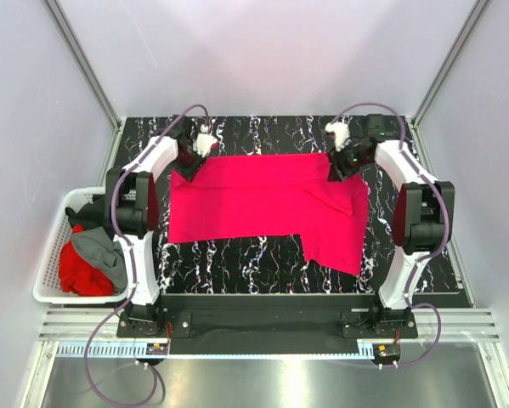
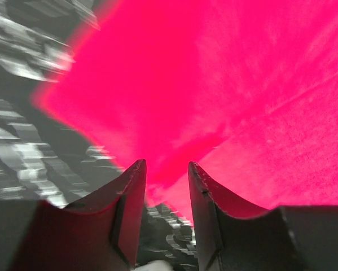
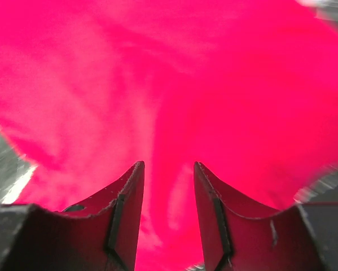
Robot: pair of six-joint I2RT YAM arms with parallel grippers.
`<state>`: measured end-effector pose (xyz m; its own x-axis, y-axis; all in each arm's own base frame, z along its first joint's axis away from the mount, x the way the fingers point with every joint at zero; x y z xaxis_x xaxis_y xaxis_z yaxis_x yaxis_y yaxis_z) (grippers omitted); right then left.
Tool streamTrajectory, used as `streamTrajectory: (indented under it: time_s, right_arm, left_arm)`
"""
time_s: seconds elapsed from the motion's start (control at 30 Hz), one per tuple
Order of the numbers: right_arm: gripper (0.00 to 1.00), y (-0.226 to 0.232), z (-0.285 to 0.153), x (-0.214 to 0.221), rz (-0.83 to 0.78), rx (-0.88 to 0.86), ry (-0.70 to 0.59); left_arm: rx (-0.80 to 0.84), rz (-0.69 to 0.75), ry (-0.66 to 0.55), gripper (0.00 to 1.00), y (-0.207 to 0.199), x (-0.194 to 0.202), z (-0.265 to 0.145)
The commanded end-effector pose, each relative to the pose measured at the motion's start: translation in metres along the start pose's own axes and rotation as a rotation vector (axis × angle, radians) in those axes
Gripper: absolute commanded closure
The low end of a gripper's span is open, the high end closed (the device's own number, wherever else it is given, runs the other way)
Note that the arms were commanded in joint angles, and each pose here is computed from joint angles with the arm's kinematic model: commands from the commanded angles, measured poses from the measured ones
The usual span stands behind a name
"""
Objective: Fold and stack the t-shirts
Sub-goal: Fold the tshirt
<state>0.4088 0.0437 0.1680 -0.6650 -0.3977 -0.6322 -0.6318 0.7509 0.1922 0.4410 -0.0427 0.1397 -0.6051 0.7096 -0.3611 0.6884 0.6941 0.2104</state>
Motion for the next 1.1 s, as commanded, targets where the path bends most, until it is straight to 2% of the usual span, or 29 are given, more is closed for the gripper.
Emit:
streamTrajectory:
  time_s: [0.0,0.3,0.47,0.63,0.77,0.93,1.07]
  right_arm:
    - [0.54,0.035,0.004,-0.012,-0.124,-0.136,0.024]
    - [0.55,0.066,0.019,0.001,-0.132,-0.248,0.109]
    - [0.55,0.072,0.019,0.007,-0.113,-0.264,0.134]
    - [0.55,0.073,0.022,0.012,-0.09,-0.275,0.148]
    - [0.55,0.07,0.026,0.014,-0.101,-0.263,0.165]
    - [0.57,0.064,0.034,0.026,-0.119,-0.249,0.22]
    - [0.58,0.062,0.039,0.037,-0.118,-0.253,0.261]
  left_arm:
    - [0.006,-0.079,0.037,0.6,0.002,-0.004,-0.011]
    - [0.026,-0.069,0.102,0.64,-0.002,0.007,-0.001]
    - [0.062,-0.055,0.145,0.65,-0.02,0.032,-0.014]
    - [0.085,-0.062,0.19,0.67,-0.027,0.049,-0.011]
    - [0.072,-0.075,0.165,0.67,-0.023,0.042,-0.015]
    - [0.069,-0.087,0.061,0.68,-0.015,0.02,-0.033]
    - [0.051,-0.09,0.027,0.68,-0.008,0.01,-0.039]
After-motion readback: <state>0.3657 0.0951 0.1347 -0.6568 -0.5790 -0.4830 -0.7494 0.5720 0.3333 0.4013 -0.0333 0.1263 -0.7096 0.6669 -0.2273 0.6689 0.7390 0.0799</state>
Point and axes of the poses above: each gripper's point midway between its finger pads, its own z axis out along the fingers, its own y axis along the line the jaws close on, x = y × z, the point moved 8 cm from there along -z, back along the fingers, and after that the axes turned 6 degrees about z, right-handed, at the moved point
